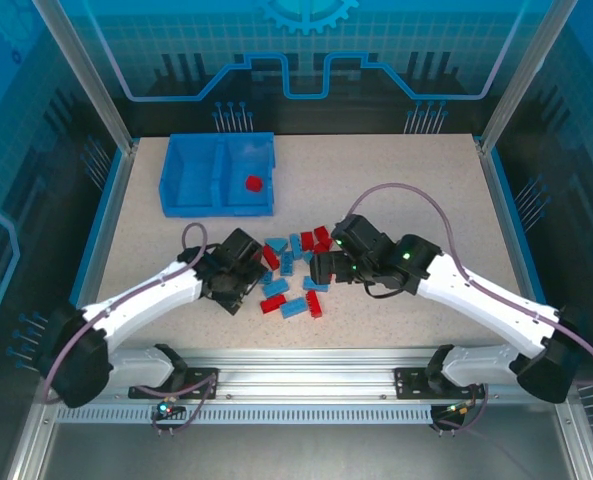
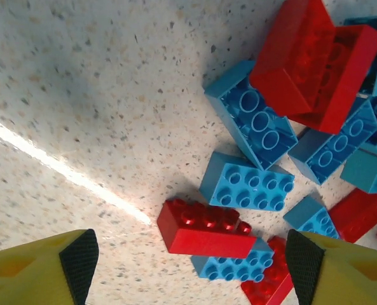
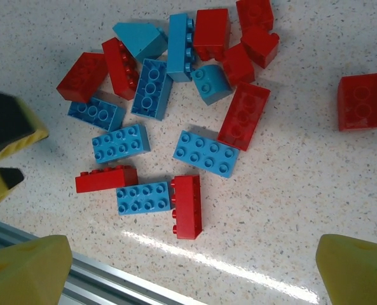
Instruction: Sort the legos into containers by color
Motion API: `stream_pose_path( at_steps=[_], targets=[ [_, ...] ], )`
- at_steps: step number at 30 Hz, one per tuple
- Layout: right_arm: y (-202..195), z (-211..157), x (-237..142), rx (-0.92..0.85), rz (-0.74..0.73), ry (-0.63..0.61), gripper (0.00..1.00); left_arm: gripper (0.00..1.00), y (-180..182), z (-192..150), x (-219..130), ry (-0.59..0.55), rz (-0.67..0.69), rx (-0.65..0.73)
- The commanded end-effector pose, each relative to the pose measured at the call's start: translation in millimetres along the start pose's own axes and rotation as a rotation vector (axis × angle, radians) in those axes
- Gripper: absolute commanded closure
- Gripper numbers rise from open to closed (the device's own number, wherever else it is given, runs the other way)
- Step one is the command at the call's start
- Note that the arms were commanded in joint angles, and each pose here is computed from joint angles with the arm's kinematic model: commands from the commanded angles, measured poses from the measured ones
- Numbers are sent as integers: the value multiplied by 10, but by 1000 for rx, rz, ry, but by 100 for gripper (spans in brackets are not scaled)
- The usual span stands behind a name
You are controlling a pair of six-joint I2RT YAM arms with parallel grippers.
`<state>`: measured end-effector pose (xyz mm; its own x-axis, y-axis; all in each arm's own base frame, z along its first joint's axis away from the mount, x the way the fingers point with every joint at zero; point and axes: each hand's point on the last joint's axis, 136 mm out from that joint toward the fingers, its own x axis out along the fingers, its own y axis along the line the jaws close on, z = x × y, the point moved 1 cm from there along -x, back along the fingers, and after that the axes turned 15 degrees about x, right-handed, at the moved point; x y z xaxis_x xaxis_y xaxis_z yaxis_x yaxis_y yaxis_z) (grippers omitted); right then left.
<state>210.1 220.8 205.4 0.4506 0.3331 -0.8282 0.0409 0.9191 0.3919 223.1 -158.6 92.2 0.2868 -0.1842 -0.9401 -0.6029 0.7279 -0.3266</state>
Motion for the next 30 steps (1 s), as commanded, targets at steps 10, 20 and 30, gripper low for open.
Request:
stream_pose_path(
  at_steps=[10, 20, 30],
  targets=[
    [-311, 27, -285, 75, 13, -96, 0, 16, -163, 156, 501, -83, 48, -79],
    [-339, 24, -306, 80, 12, -91, 0, 26, 7, 123, 805, -46, 138, -66],
    [-242, 23, -254, 70, 34, -67, 0, 50, 274, 157, 776, -48, 215, -45]
  ],
)
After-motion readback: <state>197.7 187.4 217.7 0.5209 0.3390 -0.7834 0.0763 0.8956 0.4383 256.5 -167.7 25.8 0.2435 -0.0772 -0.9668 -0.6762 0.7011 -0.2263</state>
